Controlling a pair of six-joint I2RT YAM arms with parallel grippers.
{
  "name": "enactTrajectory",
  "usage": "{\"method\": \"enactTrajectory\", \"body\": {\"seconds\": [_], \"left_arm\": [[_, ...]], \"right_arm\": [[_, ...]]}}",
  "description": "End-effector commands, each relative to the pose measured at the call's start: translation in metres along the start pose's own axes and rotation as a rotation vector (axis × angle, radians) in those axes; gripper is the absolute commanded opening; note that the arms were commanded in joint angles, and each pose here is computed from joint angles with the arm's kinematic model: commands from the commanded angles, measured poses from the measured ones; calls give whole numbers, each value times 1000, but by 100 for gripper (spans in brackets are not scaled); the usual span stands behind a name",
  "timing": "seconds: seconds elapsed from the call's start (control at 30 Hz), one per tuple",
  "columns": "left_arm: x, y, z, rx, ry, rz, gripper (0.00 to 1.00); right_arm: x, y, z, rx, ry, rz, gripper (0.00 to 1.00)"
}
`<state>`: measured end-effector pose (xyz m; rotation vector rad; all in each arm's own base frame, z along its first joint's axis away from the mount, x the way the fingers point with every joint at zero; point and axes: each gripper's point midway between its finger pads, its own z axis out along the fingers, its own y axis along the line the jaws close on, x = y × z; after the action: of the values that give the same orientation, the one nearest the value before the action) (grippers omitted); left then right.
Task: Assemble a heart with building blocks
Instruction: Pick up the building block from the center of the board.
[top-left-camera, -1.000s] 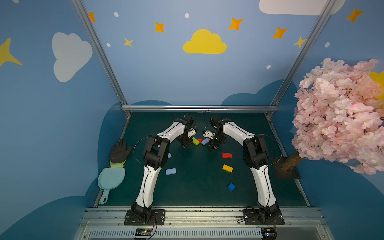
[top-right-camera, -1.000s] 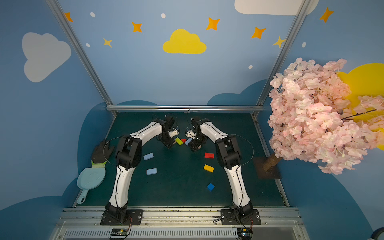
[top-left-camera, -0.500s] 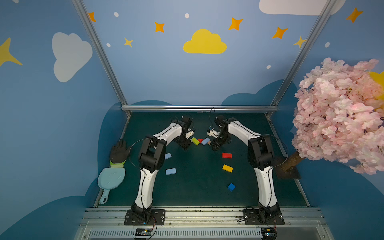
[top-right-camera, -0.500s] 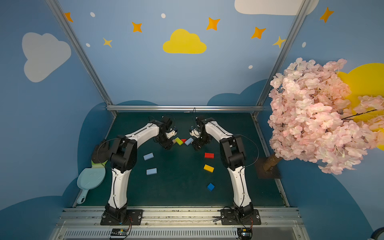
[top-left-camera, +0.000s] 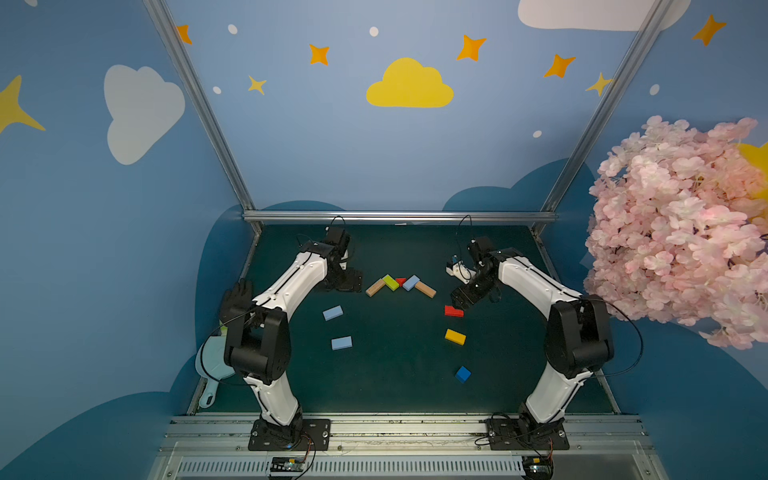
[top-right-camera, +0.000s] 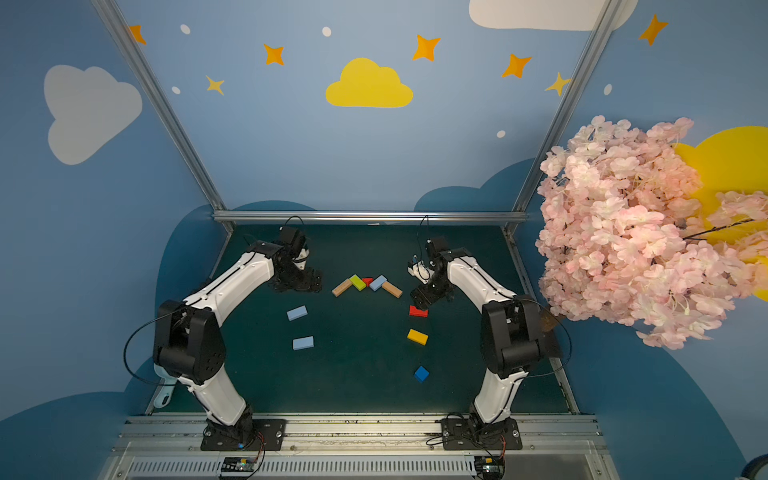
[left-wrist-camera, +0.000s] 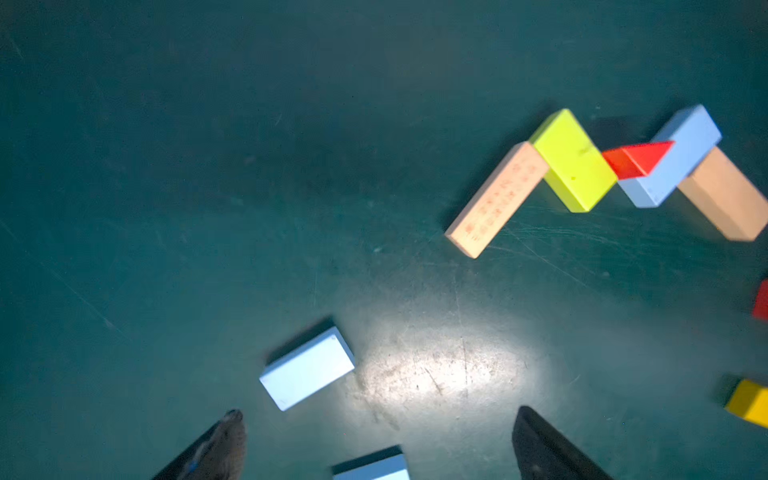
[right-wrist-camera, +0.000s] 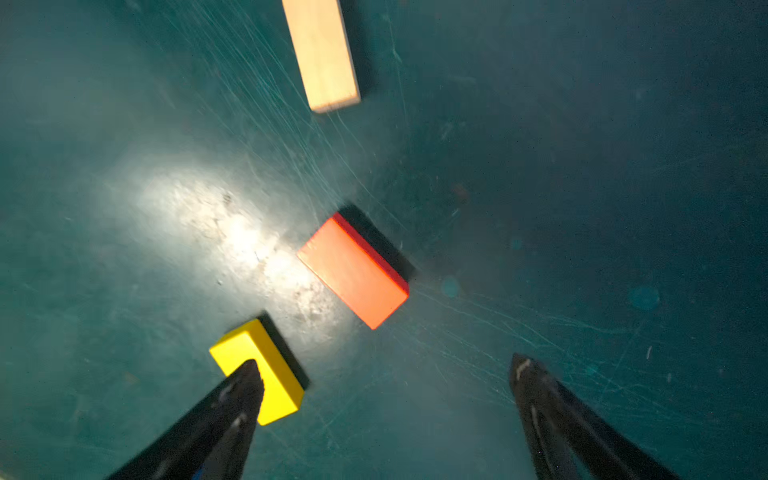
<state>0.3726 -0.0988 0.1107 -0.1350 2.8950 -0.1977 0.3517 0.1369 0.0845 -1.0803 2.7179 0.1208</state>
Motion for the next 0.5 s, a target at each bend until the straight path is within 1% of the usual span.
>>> {"method": "enactTrajectory", "body": {"seconds": [0.0,0.07,0.1,0.13,0.2,0.23,0.27,0.3,0.33,0.37,0.47], "left_arm": [[21,2,7,97,109,-399,98],[26,3,14,121,142,-530,98],[28,4,17,116,154,-577,98],[31,6,20,104,167,-624,97],[35,12,25,77,175,-723,97],[36,13,28,75,178,-766,97],[38,15,30,73,182,-806,97],[39,16,32,71,188,-836,97],[39,18,33,65,193,-868,98],[41,19,35,57,198,-900,98],[44,24,37,40,202,-990,99]], "right_arm": [[0,-19,-5,106,-4,-53,70],[6,-21,-1,125,18,-98,59],[9,-21,1,130,30,-110,50],[12,-22,4,133,47,-118,49],[13,-21,8,140,64,-132,54],[14,-20,10,140,73,-148,60],[15,-18,12,148,85,-174,69],[15,-15,15,156,94,-198,77],[17,-13,18,163,105,-226,87],[17,-10,21,168,110,-255,90],[18,-4,29,178,123,-334,92]]}}
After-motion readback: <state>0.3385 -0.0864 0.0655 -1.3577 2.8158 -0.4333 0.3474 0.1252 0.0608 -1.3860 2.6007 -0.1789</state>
